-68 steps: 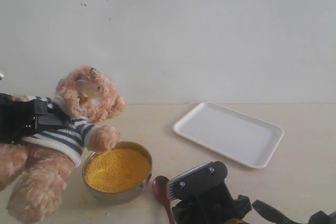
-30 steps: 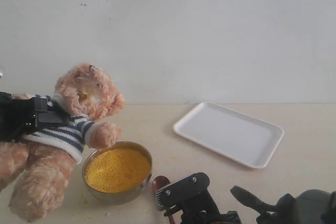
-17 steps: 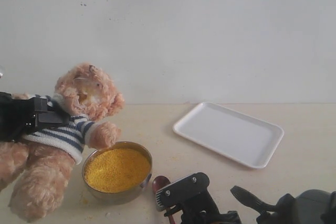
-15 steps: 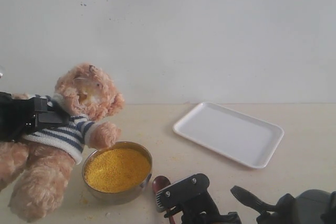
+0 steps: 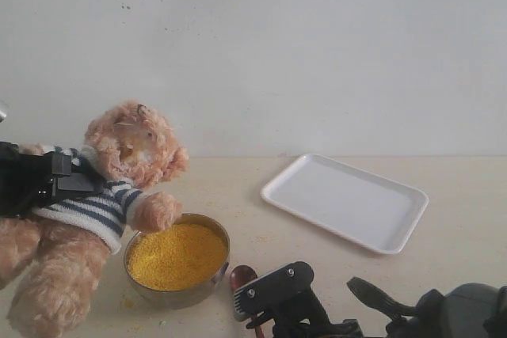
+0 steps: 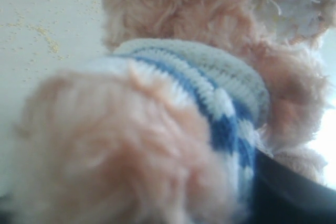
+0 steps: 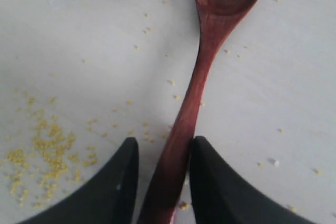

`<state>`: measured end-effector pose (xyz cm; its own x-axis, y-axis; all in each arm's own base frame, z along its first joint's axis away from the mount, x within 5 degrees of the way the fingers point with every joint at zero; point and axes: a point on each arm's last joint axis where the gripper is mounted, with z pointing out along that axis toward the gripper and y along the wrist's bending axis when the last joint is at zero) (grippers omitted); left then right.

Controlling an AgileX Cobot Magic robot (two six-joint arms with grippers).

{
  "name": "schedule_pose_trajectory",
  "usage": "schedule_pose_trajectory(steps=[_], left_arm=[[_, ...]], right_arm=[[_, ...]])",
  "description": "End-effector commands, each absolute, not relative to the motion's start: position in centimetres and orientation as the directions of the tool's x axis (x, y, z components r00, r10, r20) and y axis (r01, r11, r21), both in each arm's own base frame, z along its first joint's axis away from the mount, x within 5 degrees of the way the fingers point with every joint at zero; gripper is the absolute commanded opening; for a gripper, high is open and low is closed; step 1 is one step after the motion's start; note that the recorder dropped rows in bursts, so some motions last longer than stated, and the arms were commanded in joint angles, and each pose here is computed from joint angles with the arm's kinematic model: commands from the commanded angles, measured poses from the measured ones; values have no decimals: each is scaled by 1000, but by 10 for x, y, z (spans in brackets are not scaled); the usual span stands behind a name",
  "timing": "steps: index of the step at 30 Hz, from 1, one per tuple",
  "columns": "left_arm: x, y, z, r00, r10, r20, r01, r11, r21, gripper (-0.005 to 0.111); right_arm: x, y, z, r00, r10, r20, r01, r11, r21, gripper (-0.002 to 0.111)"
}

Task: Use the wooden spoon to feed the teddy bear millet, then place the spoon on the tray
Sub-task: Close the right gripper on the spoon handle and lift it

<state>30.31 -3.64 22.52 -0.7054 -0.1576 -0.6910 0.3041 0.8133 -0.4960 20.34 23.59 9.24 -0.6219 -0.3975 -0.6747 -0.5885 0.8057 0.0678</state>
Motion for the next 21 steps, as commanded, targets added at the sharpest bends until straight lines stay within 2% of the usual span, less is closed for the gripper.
schedule_pose_trajectory(steps=[1,8,10,11,12,21], left_arm=[[302,-38,227,-705,-160,-691,315,802,-507,4],[302,-38,227,-706,-160,-690,316,801,-508,4],[302,-38,227,-706,-160,-690,316,801,-508,4],[302,-38,227,-706,-160,-690,316,801,-508,4],[302,-38,227,-706,-160,-690,316,801,-508,4],[302,-37,227,-703,-162,-692,307,809,-501,4]], right_arm=[[202,232,88,-662,-408,-629,-577,813,79,19],[201,232,88,-665,-412,-623,-577,813,80,17],[201,232,88,-667,-409,-623,-575,814,82,12],[201,232,88,-667,-409,-623,-575,814,82,2],[201,232,88,-672,-403,-622,-569,818,85,-1],[205,230,96,-685,-316,-657,-501,858,109,0]])
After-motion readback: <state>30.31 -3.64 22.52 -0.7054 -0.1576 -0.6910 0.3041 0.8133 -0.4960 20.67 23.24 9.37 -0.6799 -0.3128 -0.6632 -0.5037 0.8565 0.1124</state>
